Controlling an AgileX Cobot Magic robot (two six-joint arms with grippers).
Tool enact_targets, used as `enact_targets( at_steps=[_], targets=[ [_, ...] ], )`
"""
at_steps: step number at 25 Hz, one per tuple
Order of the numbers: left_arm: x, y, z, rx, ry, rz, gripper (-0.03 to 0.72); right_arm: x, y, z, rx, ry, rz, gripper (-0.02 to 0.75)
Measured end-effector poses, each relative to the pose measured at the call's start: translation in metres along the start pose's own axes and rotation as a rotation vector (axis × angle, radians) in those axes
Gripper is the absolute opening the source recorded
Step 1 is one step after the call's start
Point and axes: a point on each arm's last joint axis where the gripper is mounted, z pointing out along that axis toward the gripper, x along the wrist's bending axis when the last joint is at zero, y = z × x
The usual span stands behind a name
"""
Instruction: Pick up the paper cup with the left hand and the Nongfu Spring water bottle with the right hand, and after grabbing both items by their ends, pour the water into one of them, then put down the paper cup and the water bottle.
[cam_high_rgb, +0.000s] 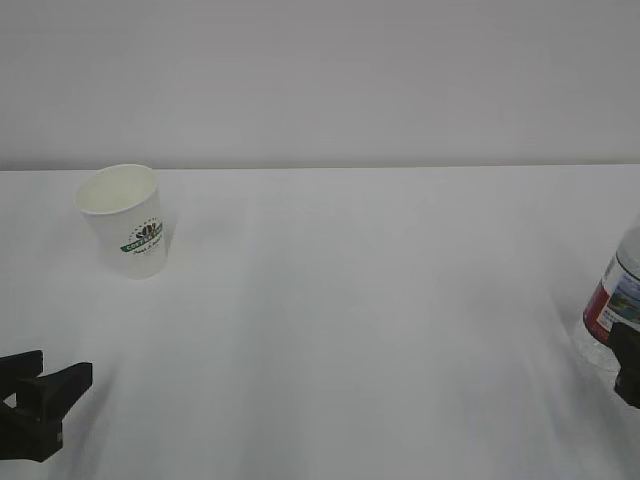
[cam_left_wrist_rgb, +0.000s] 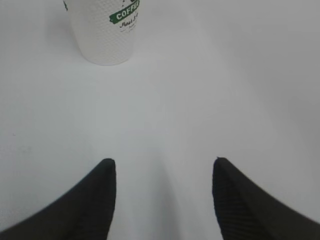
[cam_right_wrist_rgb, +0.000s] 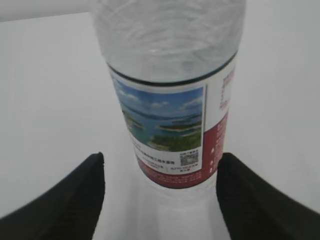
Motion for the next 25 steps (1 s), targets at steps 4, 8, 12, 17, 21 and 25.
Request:
enact_targets(
  at_steps=[4, 8, 12, 17, 21, 25],
  targets=[
    [0.0, 0.0, 0.0, 0.0, 0.0, 0.0, 0.444, -0.0005, 0.0, 0.0, 0.0, -0.006, -0.009, 0.605],
    [0.0, 0.0, 0.0, 0.0, 0.0, 0.0, 0.444, -0.0003, 0.0002, 0.0, -0.002, -0.004, -0.046, 0.624],
    [0.0, 0.0, 0.0, 0.0, 0.0, 0.0, 0.444, -0.0002, 0.0002, 0.0, -0.002, -0.002, -0.087, 0.627],
    [0.0, 0.0, 0.0, 0.0, 0.0, 0.0, 0.444, -0.0005, 0.0002, 0.0, -0.002, -0.006, -0.098, 0.627],
    [0.0, 0.0, 0.0, 0.0, 0.0, -0.001, 0.444, -0.0024, 0.0003, 0.0, -0.002, -0.027, -0.09, 0.627],
    [0.0, 0.0, 0.0, 0.0, 0.0, -0.001, 0.444, -0.0036, 0.0019, 0.0015, -0.01, -0.043, -0.082, 0.627]
  ],
)
